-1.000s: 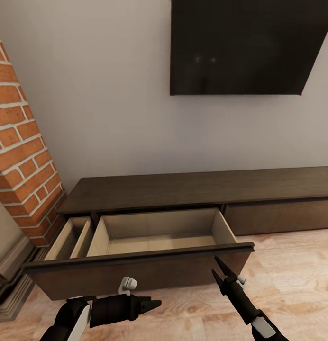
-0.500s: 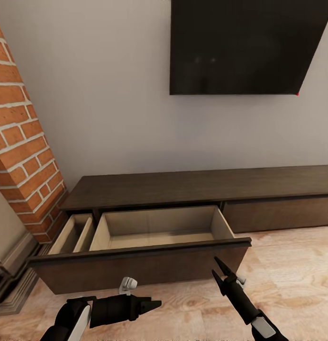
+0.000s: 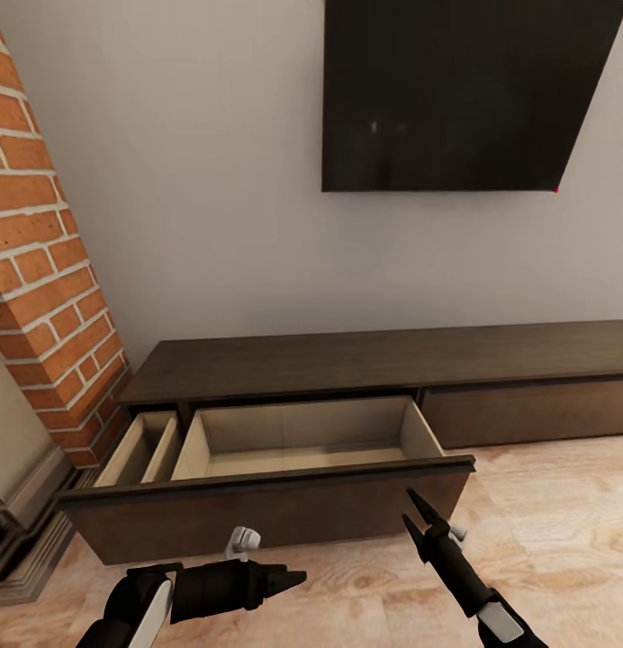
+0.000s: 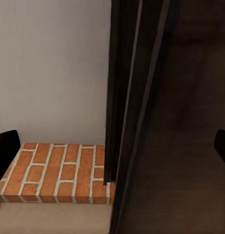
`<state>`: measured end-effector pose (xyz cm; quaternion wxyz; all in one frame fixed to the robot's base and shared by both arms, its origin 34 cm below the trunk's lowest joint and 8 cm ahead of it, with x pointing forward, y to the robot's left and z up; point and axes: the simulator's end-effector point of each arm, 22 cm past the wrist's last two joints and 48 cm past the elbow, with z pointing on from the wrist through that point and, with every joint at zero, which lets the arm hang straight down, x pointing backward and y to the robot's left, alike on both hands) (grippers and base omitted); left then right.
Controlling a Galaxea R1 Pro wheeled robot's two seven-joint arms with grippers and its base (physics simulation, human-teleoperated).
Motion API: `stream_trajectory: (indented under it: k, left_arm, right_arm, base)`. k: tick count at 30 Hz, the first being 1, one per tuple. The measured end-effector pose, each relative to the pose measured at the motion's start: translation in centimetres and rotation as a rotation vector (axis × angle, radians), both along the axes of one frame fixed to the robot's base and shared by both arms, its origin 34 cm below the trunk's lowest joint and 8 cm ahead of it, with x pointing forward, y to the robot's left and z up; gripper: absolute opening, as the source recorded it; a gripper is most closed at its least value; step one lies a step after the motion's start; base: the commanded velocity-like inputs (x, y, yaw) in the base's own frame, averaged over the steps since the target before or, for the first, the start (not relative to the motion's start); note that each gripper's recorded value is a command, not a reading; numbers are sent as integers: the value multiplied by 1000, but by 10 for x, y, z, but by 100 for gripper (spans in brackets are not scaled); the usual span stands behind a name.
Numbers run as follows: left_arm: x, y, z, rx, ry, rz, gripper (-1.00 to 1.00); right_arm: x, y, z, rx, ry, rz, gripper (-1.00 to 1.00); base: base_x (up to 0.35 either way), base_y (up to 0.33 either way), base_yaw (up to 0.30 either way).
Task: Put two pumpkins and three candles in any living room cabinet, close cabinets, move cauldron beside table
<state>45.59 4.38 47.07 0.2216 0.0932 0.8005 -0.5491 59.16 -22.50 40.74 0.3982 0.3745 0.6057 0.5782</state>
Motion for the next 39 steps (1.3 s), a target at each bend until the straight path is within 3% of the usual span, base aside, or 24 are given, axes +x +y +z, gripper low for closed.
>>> stream_trajectory:
  k: [5, 12, 22, 39]
  left_arm:
    - [1, 0, 8, 2, -19, 1, 100]
    - [4, 0, 21, 5, -31, 2, 100]
    - [9, 0, 42, 10, -31, 1, 100]
    - [19, -1, 80, 12, -31, 1, 100]
  right_arm:
    - [1, 0, 9, -7, -14, 4, 100]
    - [1, -21, 21, -41, -16, 5, 100]
    - [-9, -47, 34, 14, 64, 49, 100]
    - [-22, -37, 53, -17, 114, 123, 100]
  base:
    - [0, 0, 0]
    - [0, 0, 0]
    - [0, 0, 0]
    - [0, 0, 0]
